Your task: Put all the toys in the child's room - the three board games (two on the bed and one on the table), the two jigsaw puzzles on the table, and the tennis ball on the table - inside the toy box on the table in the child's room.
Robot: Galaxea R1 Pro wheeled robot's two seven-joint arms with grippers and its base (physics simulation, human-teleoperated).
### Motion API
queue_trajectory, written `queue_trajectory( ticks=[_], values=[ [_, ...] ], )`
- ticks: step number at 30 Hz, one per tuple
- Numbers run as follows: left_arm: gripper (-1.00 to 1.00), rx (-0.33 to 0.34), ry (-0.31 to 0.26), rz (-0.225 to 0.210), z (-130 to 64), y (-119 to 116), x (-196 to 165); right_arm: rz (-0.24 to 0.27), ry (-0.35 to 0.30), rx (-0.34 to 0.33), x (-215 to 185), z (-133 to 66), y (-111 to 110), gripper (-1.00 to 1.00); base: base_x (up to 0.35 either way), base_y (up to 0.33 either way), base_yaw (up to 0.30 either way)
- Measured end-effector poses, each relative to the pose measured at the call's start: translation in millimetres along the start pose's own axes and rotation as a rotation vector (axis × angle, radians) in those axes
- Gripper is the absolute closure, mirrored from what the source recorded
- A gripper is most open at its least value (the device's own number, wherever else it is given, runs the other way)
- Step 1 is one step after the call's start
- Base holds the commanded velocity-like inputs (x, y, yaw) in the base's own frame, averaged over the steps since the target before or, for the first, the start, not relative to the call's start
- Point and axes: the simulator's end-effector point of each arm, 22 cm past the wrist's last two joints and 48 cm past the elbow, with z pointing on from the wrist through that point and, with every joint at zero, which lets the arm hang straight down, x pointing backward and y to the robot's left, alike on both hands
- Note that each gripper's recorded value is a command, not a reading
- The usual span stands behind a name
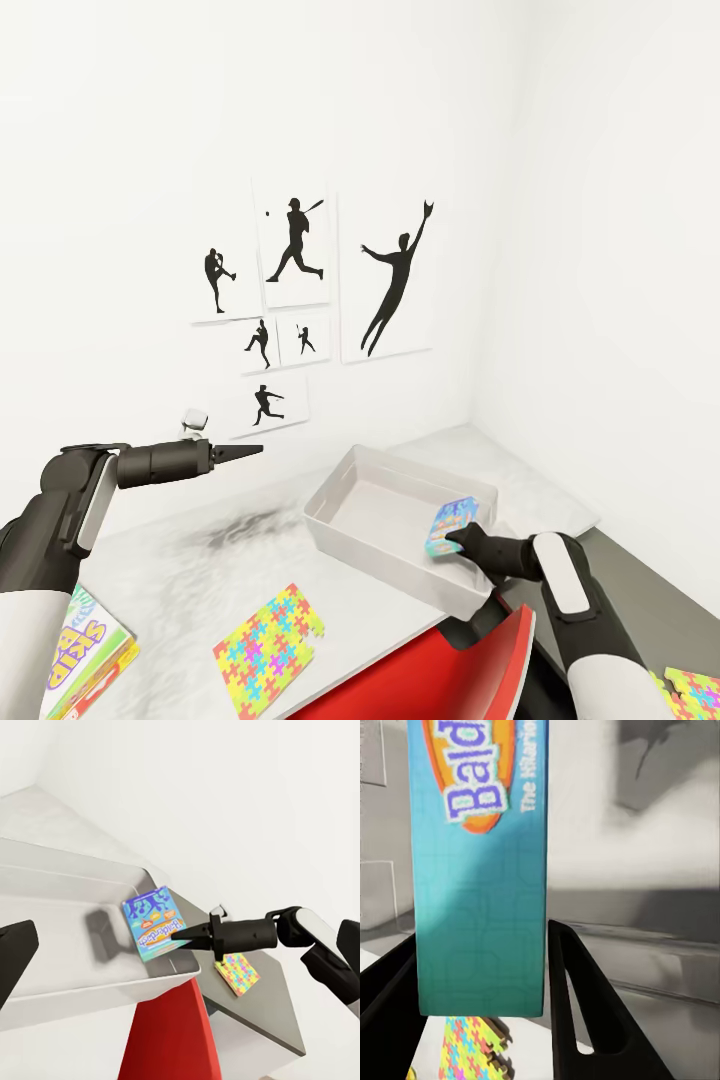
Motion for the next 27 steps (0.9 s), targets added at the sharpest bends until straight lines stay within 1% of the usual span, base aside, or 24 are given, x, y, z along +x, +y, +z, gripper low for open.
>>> queue_trajectory(
  ticks=[6, 11, 20, 21, 27],
  values=[
    [-1.00, -0.001, 0.000, 0.000, 0.0, 0.2, 0.0, 0.001, -0.024, -0.002, -6.5, -0.3, 2.6, 1.00, 0.000, 0.000, 0.000],
    [-1.00, -0.001, 0.000, 0.000, 0.0, 0.2, 0.0, -0.002, -0.031, -0.002, -7.7, 0.1, 3.8, 1.00, 0.000, 0.000, 0.000],
    [-1.00, -0.001, 0.000, -0.001, 0.0, 0.4, 0.2, 0.002, -0.024, 0.003, -5.1, 2.4, 1.3, 1.00, 0.000, 0.000, 0.000],
    [-1.00, -0.001, 0.000, -0.001, 0.0, 0.4, 0.2, 0.002, -0.024, 0.003, -5.1, 2.4, 1.2, -1.00, 0.000, 0.000, 0.000],
    [-1.00, -0.001, 0.000, -0.001, 0.0, 0.5, 0.2, 0.002, -0.024, 0.005, -4.8, 2.6, 0.5, -1.00, 0.000, 0.000, 0.000]
  ],
)
